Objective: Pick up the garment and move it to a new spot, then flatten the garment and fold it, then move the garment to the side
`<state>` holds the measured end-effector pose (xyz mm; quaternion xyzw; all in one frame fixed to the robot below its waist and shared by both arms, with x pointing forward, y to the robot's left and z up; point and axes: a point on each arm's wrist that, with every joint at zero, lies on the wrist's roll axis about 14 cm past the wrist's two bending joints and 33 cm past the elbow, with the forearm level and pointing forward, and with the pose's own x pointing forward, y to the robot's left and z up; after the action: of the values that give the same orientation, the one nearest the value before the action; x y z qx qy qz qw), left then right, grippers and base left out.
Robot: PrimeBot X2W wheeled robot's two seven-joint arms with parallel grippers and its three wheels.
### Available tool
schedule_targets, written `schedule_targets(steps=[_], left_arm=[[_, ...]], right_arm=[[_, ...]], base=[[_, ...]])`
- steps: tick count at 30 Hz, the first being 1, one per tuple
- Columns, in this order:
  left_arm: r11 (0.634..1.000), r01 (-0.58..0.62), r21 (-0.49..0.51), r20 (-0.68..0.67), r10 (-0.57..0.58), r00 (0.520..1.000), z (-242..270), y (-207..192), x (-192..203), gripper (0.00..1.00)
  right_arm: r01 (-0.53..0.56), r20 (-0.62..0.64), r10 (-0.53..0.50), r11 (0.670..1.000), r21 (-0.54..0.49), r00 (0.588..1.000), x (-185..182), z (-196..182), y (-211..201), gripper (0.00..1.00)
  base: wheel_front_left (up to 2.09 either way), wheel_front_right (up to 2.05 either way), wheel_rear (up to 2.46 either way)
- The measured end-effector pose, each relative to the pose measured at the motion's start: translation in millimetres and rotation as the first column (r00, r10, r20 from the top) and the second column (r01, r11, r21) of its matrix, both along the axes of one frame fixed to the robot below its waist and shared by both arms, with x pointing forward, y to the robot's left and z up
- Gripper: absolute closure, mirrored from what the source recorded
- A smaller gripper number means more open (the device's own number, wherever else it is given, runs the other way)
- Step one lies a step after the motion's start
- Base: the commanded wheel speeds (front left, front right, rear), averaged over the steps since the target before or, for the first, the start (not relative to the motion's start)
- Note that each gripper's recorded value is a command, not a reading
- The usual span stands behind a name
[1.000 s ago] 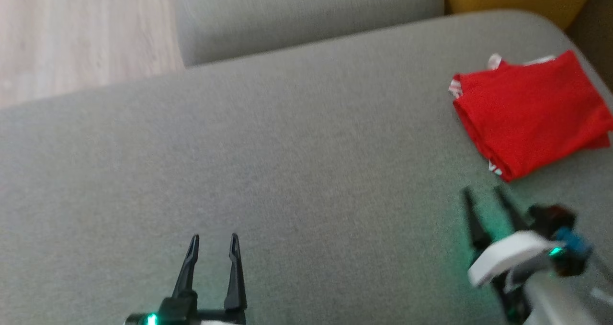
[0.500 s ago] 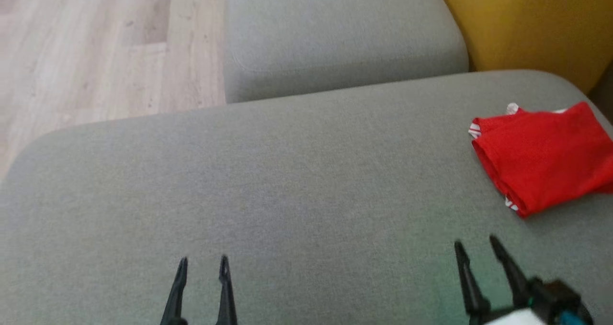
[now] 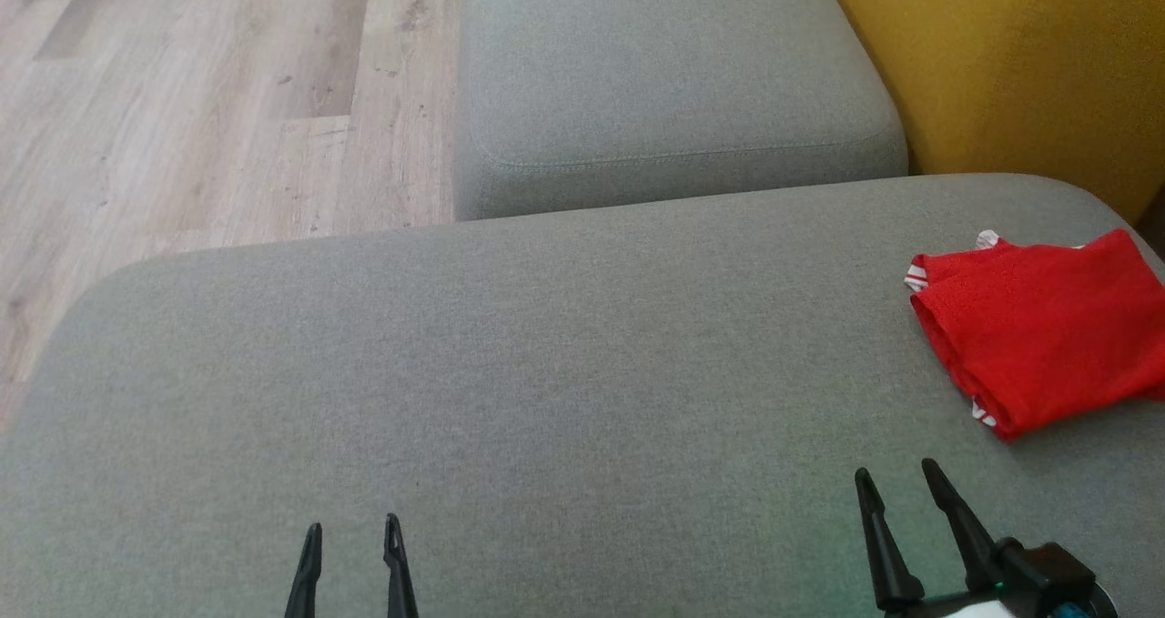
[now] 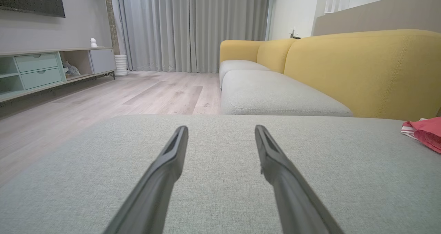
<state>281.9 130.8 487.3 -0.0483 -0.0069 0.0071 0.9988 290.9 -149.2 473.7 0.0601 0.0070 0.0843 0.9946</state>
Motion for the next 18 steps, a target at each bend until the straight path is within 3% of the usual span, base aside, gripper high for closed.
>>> schedule_targets(steps=[4, 5, 10, 18], left_arm=[[1.0, -0.007, 0.002, 0.003, 0.007, 1.0, 0, 2, -2, 0.0], [1.0, -0.008, 0.004, -0.001, 0.008, 1.0, -1, 3, -2, 1.0], [1.0, -0.013, 0.015, -0.105, 0.014, 0.994, -32, 6, -13, 1.0], [0.996, -0.029, -0.081, -0.159, 0.015, 0.987, -42, 7, -12, 1.0]], right_arm=[[-0.005, 0.007, 0.005, 1.0, 0.0, 1.0, 0, 2, 2, 0.0], [-0.006, 0.008, 0.006, 1.0, 0.001, 1.0, 0, 2, 2, 1.0], [0.003, -0.125, -0.003, 1.0, 0.0, 0.992, -18, -38, -1, 1.0], [0.042, -0.158, -0.028, 0.995, 0.085, 0.987, -17, -41, -5, 1.0]], base=[[0.0, 0.0, 0.0], [0.0, 0.0, 0.0], [0.0, 0.0, 0.0], [0.0, 0.0, 0.0]])
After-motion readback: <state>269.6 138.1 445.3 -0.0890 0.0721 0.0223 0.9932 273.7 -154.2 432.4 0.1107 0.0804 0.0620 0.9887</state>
